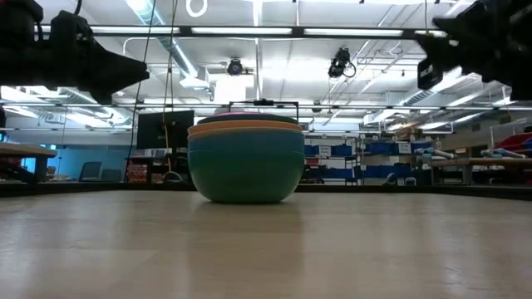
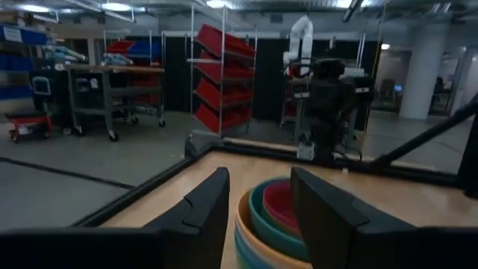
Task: Nest bowls inside each other
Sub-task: Return to Home Position
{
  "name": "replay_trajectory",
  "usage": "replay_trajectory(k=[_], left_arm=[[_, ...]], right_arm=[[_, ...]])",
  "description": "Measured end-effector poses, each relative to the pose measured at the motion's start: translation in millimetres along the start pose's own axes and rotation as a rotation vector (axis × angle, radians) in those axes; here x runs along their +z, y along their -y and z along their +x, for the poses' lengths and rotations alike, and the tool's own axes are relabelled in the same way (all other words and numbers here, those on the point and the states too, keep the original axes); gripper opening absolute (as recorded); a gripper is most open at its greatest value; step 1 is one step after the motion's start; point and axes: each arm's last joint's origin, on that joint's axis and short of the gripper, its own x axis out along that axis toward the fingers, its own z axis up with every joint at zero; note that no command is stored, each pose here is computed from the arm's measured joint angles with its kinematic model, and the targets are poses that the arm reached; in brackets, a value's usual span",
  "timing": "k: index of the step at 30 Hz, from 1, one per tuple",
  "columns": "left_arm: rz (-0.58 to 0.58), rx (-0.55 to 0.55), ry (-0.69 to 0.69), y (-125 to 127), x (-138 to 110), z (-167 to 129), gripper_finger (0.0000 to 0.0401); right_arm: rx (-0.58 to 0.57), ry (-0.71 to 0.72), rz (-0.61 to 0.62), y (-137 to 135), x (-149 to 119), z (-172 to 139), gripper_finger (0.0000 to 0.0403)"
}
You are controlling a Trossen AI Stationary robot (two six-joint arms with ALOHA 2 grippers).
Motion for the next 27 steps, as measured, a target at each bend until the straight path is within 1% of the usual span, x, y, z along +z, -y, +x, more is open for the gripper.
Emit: replay_trajectory(k=[2,4,6,8,11,13,14,17,18,20,23,25,27], left_arm=[[-0.002,0.002,0.014,0.0,1.3,0.0,0.0152],[-0.004,0.002,0.023,0.0,2.2,0.0,0.0152],[-0.005,0.002,0.028,0.0,2.7,0.0,0.0152],[-0.006,0.006,0.027,-0.1,2.6,0.0,0.0152],[-0.006,0.026,0.023,-0.7,2.2,0.0,0.0152],[-0.006,0.035,0.025,-0.9,2.3,0.0,0.0152],[-0.006,0.041,0.025,-1.1,2.2,-0.1,0.0152],[-0.006,0.044,0.025,-1.2,2.3,0.0,0.0152],[-0.006,0.044,0.025,-1.2,2.3,-0.1,0.0152],[-0.007,0.044,0.025,-1.2,2.3,-0.1,0.0152],[-0.011,0.043,0.024,-1.2,2.2,0.0,0.0152],[-0.014,0.043,0.022,-1.2,1.9,0.0,0.0152],[-0.014,0.043,0.013,-1.2,1.1,0.0,0.0152]], right_arm=[[0.045,0.071,-0.017,-6.9,17.8,6.0,0.0128],[0.08,0.134,-0.026,-14.1,44.1,12.5,0.0128],[0.125,0.152,0.024,-22.3,77.8,18.7,0.0128],[0.152,0.119,0.105,-30.8,112.2,23.5,0.0128],[0.152,0.038,0.186,-43.6,159.8,28.7,0.0128],[0.134,0.0,0.199,-47.7,183.5,33.4,0.0128],[0.129,-0.01,0.18,-47.8,192.8,37.1,0.0128],[0.148,-0.038,0.128,-40.3,205.1,51.8,0.0128],[0.16,-0.051,0.105,-35.8,205.4,57.6,0.0128],[0.148,-0.082,0.085,-23.9,200.9,67.9,0.0128],[0.111,-0.136,0.113,-0.9,190.4,80.9,0.0128],[0.131,-0.16,0.141,13.6,185.6,87.8,0.0128],[0.187,-0.14,0.137,22.5,189.3,91.3,0.0128]])
